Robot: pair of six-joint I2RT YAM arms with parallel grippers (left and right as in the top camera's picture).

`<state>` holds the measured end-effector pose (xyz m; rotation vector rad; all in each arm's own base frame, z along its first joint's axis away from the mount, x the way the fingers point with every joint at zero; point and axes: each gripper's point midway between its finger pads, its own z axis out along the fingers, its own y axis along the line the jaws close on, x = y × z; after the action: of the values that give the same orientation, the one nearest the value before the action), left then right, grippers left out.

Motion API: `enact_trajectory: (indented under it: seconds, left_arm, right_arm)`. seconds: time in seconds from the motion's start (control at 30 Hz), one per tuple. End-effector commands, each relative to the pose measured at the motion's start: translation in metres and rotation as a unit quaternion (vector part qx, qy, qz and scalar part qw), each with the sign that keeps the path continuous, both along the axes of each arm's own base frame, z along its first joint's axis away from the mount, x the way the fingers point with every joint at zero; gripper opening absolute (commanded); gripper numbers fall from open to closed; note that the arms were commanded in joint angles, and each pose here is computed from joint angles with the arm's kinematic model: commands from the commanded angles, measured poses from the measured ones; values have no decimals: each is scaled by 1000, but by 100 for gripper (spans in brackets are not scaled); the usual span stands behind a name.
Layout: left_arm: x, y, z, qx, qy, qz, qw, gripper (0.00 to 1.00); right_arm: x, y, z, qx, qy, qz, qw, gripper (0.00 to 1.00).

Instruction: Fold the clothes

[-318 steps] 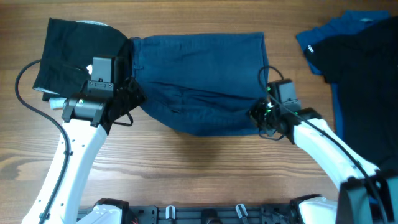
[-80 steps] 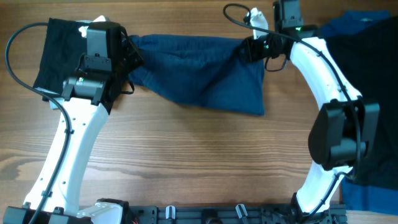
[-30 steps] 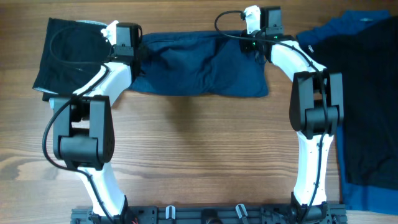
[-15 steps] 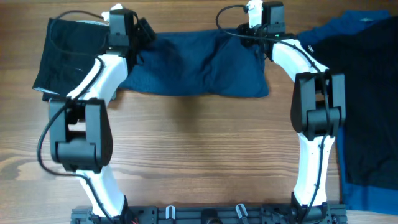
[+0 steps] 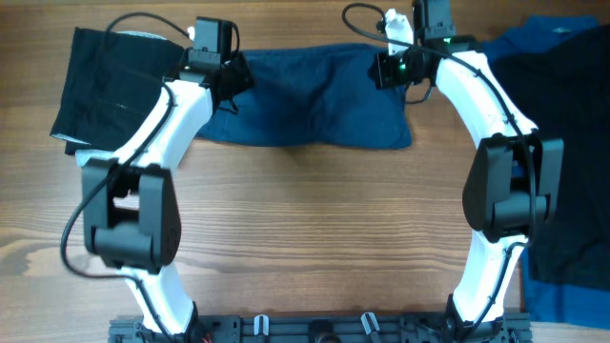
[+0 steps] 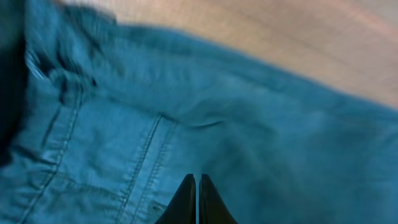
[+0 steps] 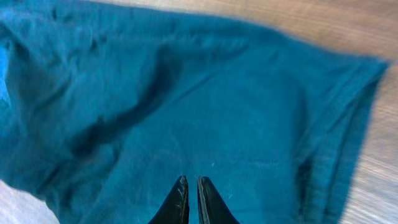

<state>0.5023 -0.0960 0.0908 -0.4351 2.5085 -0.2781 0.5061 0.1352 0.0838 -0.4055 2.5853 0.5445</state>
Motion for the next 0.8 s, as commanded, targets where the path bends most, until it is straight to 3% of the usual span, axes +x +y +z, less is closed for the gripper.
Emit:
enact_trajectory:
  seconds: [0.0,0.17,0.4,0.6,0.77]
  left_arm:
    - [-1,-2,-39,6,33,-10,999,4]
    - [-4,-1,-68,11,59,-10,998,6]
    - [-24,3,-85,20,108,-10,994,4]
    - [-87,11,-102,40,240,-1,970,4]
    - [-123,-5,-96,42,297,-11,954,4]
  right_arm:
    - [-18,6,-40,15,46,25,999,7]
    - [-37,-10,-86,-25,99,-5,995,6]
    - [-84,-57,-144,-114,201,-143,962,4]
    - [-119,-89,-147,-142,278,-196,930,4]
    - [-140,-99,-137,-160,314,-198,915,4]
